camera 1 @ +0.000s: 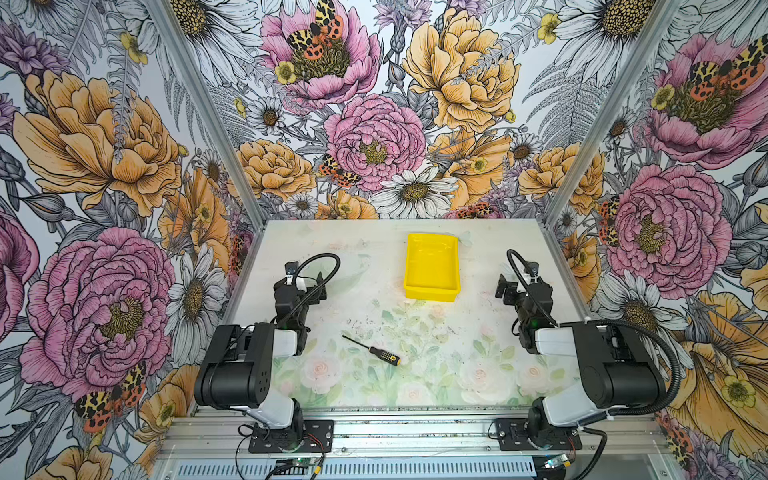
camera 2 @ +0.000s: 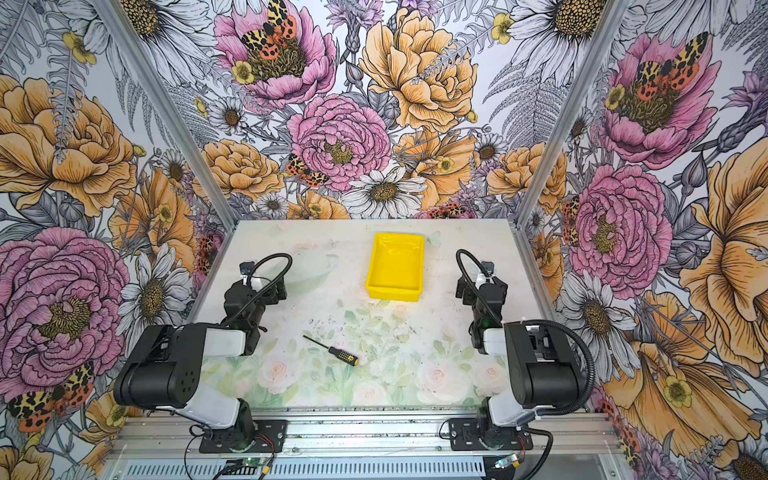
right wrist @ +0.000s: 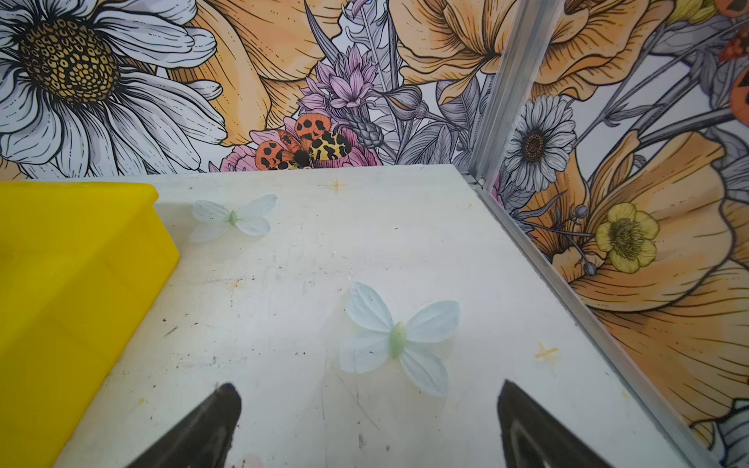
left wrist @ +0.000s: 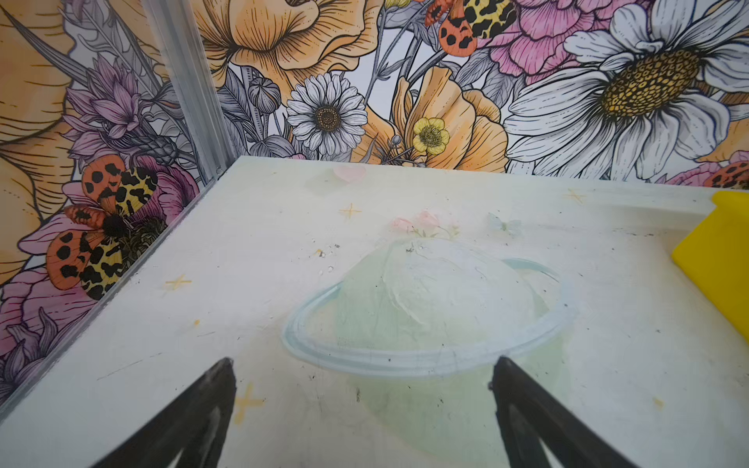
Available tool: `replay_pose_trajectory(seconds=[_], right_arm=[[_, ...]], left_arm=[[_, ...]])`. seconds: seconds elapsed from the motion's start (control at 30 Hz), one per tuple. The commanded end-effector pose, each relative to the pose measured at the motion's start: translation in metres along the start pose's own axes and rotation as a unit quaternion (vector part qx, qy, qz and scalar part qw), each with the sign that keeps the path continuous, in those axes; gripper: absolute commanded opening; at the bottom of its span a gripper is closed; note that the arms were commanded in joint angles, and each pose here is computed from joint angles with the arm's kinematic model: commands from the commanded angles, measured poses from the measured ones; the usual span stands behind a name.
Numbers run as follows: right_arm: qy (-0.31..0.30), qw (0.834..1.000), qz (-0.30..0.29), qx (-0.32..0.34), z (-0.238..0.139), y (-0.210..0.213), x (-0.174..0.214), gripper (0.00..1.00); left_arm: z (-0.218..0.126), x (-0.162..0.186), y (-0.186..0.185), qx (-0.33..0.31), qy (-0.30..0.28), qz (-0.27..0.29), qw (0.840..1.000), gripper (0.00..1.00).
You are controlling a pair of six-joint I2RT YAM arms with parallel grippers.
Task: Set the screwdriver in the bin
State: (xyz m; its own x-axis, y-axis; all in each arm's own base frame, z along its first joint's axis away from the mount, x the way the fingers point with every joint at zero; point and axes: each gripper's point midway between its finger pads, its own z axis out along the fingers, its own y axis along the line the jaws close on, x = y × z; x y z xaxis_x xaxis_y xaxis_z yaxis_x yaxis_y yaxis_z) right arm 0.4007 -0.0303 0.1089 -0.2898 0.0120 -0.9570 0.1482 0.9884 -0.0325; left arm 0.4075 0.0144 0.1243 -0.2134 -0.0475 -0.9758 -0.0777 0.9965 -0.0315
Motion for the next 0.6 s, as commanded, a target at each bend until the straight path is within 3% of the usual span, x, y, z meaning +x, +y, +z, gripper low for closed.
replay_pose_trajectory(seconds=[0.0, 0.57], right_arm=[[-0.011, 1.0, 0.006, 0.003, -0.0009, 0.0001, -0.0042, 0.99], [-0.009, 1.0, 0.006, 0.003, -0.0006, 0.0003, -0.0034, 0.99]], left_arm=[[-0.0018, -0.0041, 0.0, 0.0, -0.012, -0.001, 1.0, 0.99], [-0.0018, -0.0042, -0.0001, 0.001, -0.012, 0.0, 1.0, 0.99]])
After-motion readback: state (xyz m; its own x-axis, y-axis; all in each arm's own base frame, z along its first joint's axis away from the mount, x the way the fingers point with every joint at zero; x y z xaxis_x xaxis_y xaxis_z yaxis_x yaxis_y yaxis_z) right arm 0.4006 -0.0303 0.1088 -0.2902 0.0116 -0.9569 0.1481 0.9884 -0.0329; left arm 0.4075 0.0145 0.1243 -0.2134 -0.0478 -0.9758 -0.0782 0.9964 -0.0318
